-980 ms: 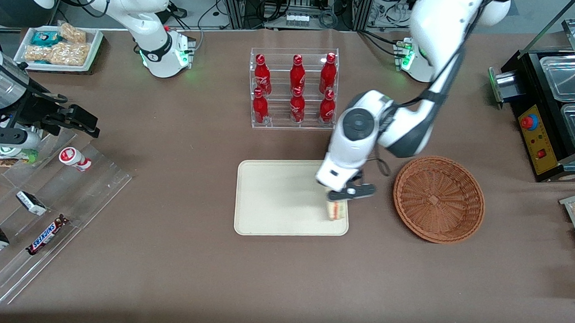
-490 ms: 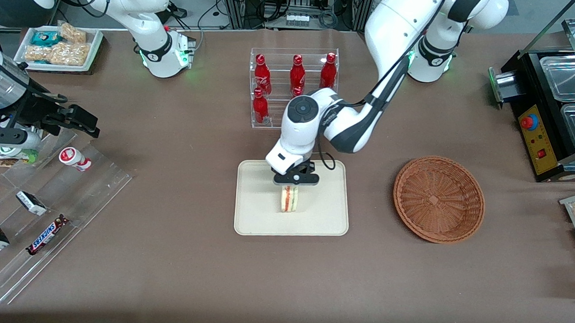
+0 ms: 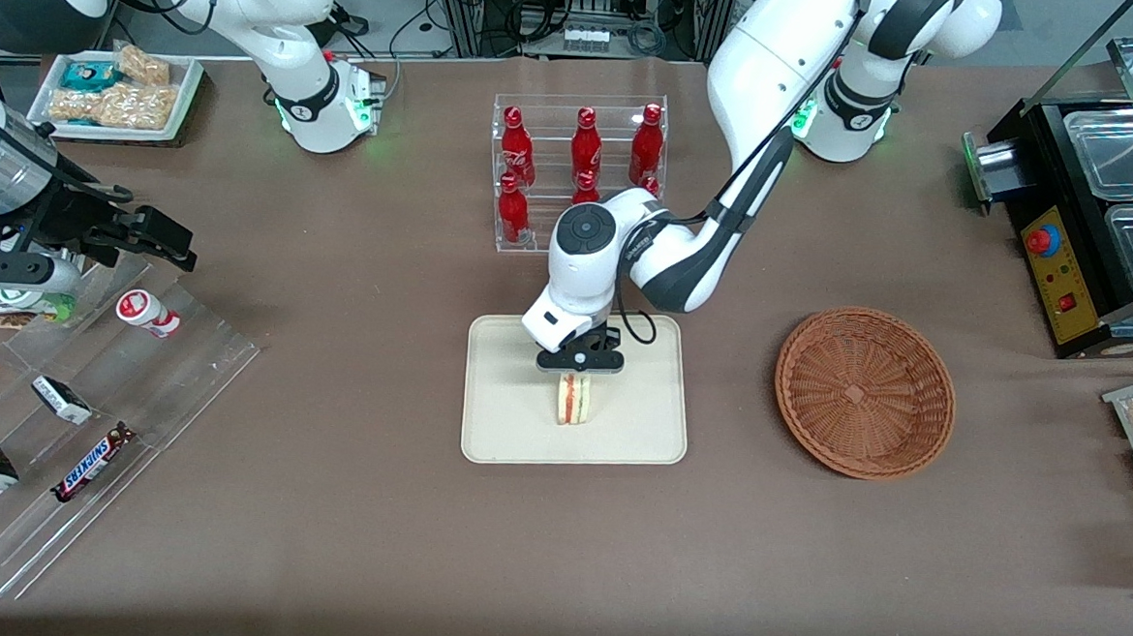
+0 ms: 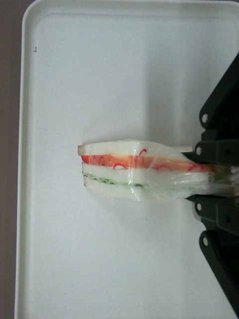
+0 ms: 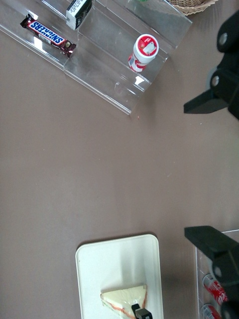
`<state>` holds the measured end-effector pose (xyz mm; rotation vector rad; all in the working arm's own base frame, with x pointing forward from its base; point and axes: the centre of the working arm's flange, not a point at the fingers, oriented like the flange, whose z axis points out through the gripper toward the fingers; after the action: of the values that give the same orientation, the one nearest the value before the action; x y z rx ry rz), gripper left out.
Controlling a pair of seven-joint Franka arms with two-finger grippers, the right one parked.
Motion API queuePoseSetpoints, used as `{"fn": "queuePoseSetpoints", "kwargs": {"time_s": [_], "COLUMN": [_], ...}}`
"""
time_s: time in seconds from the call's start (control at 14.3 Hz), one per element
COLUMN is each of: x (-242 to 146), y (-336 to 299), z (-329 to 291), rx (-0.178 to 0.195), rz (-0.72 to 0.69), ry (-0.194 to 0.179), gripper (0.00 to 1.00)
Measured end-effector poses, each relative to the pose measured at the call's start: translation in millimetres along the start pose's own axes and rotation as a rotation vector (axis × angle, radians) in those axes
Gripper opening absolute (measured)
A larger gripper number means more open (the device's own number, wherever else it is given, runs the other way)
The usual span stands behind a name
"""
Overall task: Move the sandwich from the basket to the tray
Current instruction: 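Raise the open left gripper away from the tray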
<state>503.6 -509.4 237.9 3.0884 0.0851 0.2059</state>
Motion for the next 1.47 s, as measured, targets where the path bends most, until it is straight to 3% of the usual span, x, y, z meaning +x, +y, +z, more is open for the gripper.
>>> {"fn": "queuePoseSetpoints", "kwargs": {"time_s": [0.28,0.49,0.77,1.05,1.26,1.47], "x": [16.9,34.6,58.6,93.6,115.7,128.3], "y": [3.8,-10.8,-75.8,-157.7,-229.7,-315.2], "z": [-37.3,-117.4,-228.0,-242.3,-231.1,-241.1], "rx": [-0.026,0.013,0.098,0.149,0.164,0.149], "rz": [-0.04,-0.074,-0.151,-0.163,-0.133,-0.091], "ry": [0.035,0.036,0.003,-0.041,-0.096,-0.134], "gripper": [0.67,0.97,1.0,1.0,1.0,1.0]}}
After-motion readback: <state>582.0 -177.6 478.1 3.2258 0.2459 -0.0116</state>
